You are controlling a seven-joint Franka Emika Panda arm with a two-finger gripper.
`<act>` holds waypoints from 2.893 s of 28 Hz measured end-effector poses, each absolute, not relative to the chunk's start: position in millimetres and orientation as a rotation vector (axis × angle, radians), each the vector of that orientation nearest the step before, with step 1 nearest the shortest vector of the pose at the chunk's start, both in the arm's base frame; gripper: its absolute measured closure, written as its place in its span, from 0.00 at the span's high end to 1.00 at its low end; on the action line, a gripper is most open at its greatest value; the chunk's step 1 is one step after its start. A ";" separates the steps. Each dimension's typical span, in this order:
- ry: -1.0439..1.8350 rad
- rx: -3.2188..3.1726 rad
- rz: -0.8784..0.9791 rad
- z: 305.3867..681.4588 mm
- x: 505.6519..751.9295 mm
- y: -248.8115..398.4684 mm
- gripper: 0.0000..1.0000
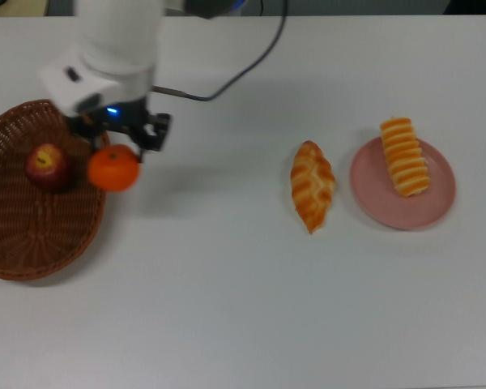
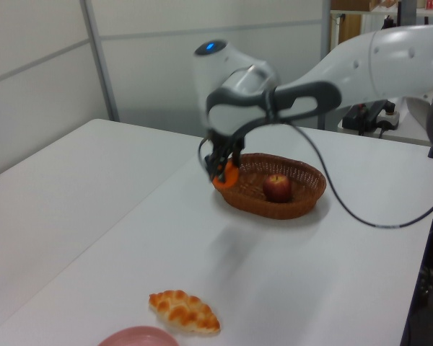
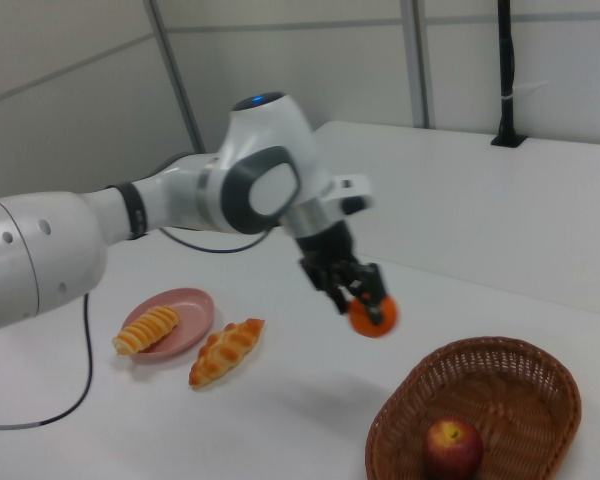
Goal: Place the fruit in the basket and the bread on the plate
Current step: 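Carry the orange into the wicker basket and release it, then lower the gripper onto the glazed croissant bread and grasp it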
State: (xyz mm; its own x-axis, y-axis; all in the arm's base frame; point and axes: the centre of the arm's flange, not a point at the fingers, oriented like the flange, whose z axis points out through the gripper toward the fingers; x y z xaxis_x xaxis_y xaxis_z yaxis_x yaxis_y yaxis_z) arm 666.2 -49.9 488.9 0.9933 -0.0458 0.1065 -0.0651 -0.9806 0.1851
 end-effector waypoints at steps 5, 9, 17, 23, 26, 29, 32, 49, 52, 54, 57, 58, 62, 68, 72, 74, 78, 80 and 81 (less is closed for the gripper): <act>-0.174 2.911 0.311 469.1 677.5 -131.4 0.68; -0.186 2.871 0.301 417.5 685.5 -171.9 0.68; -0.164 2.876 0.267 354.0 695.2 -182.1 0.68; -0.158 2.871 0.304 368.7 698.9 -174.7 0.70; -0.177 2.871 0.331 379.6 700.2 -167.5 0.81; -0.175 2.874 0.344 389.7 701.9 -152.6 0.90; -0.167 2.881 0.324 401.4 702.2 -126.2 1.00; 0.288 3.036 0.018 416.3 652.2 164.0 1.00; 0.288 3.075 -0.002 406.2 642.8 193.5 1.00; 0.254 3.098 0.023 398.5 637.8 211.8 1.00; 0.187 3.121 0.091 385.2 633.8 226.5 1.00; 0.165 3.128 0.110 376.3 630.7 232.1 1.00; 0.141 3.123 0.094 350.4 623.3 238.6 1.00; 0.166 3.059 0.050 315.3 618.0 246.0 0.99; 0.173 3.046 0.047 309.9 616.3 250.2 0.87; 0.172 3.046 0.048 310.1 616.0 251.2 0.74; 0.154 3.046 0.051 311.1 617.3 248.3 0.60; 0.140 3.046 0.056 313.0 619.0 244.6 0.54; 0.130 3.046 0.060 314.5 620.0 242.2 0.51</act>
State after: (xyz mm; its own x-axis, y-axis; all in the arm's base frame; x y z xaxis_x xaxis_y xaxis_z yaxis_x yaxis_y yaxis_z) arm 620.0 242.2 314.5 0.9956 0.0866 0.0354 0.0829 -0.9921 0.0938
